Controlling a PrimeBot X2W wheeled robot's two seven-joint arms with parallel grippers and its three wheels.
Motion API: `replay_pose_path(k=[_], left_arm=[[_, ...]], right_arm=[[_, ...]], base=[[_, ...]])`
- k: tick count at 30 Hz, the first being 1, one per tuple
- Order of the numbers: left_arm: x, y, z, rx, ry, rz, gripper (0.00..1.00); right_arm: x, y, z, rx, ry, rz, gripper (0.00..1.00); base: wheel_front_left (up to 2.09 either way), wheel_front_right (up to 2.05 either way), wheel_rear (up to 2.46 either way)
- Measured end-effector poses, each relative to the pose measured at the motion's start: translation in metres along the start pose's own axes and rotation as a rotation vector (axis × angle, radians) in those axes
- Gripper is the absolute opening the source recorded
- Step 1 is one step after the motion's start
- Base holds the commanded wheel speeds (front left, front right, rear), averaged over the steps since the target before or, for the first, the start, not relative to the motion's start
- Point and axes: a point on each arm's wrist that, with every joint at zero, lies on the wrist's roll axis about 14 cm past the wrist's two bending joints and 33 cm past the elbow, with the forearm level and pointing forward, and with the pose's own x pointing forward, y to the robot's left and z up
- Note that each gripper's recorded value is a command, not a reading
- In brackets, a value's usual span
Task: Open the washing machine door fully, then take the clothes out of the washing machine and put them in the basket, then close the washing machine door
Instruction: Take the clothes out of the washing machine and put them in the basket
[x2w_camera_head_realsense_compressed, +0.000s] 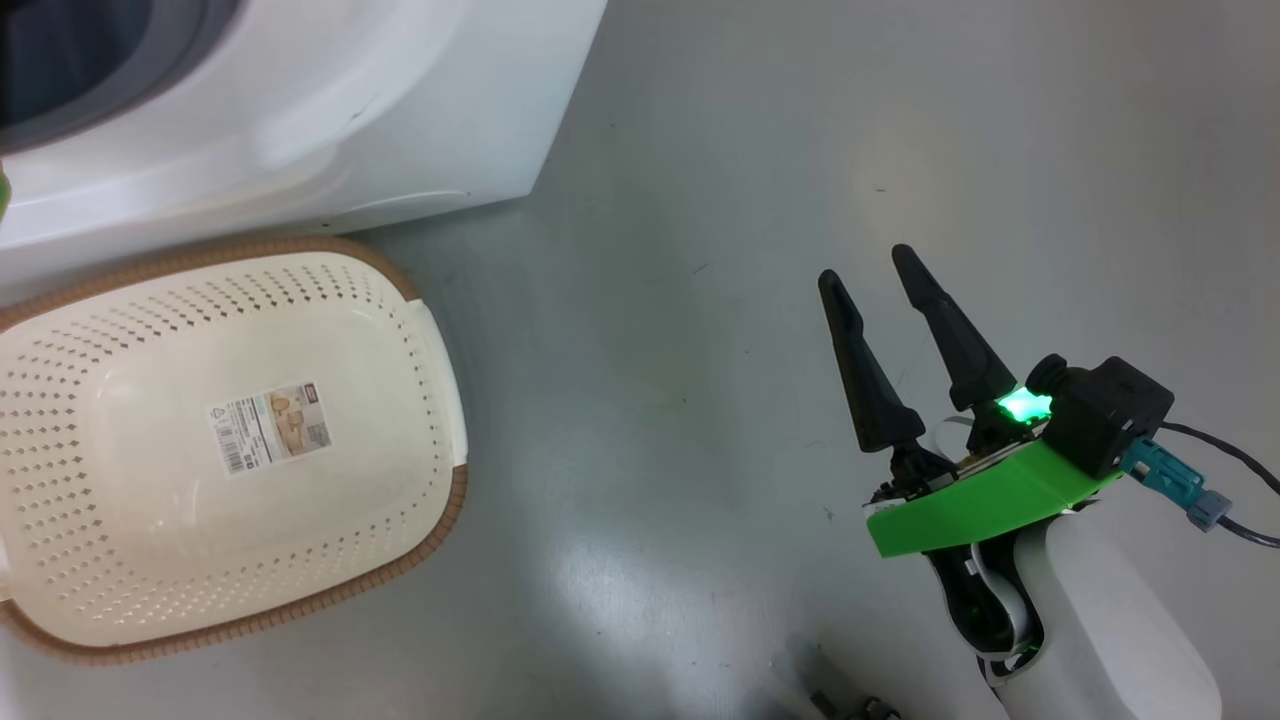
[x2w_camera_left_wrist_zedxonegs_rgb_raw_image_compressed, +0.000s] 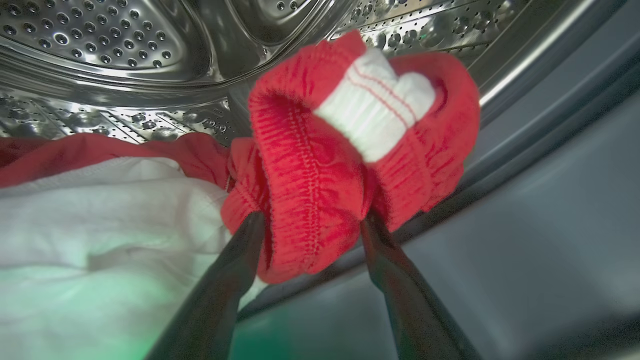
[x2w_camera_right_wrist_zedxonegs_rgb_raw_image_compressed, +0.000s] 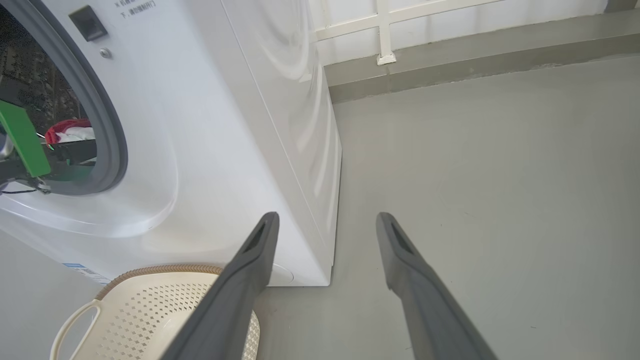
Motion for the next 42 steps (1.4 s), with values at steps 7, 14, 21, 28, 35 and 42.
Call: replay_pose_path(k=[7,14,21,28,35,42], left_arm=[[0.001,-0.006,0.005,0.001,-0.027,-0.022,0.00],[-0.005,-0.008,0.019,-0.046,-0.085,-0.022,0.00],[-0.022,-0.010,0.024,-0.129,-0.118,0.001,0.00],[-0.049,0.005,0.040,-0.220,-0.194,0.058,0.00],[-0.080,0.009,0.045,-0.281,-0.265,0.099,0.00],[-0.109,0.013,0.050,-0.297,-0.330,0.140,0.00]], right_arm=[[-0.001,-0.001,0.003,-0.001,-0.006,-0.002,1.00],[0.000,0.002,0.007,0.003,-0.020,0.003,1.00],[0.001,0.006,0.017,0.008,-0.047,0.012,1.00],[0.002,0.012,0.027,-0.004,-0.076,0.028,1.00],[-0.003,0.017,0.031,-0.016,-0.085,0.040,1.00],[-0.007,0.024,0.035,-0.022,-0.094,0.054,1.00]], base=[[0.00,0.00,0.00],[0.00,0.00,0.00],[0.00,0.00,0.00],[0.00,0.00,0.00],[0.00,0.00,0.00],[0.00,0.00,0.00]])
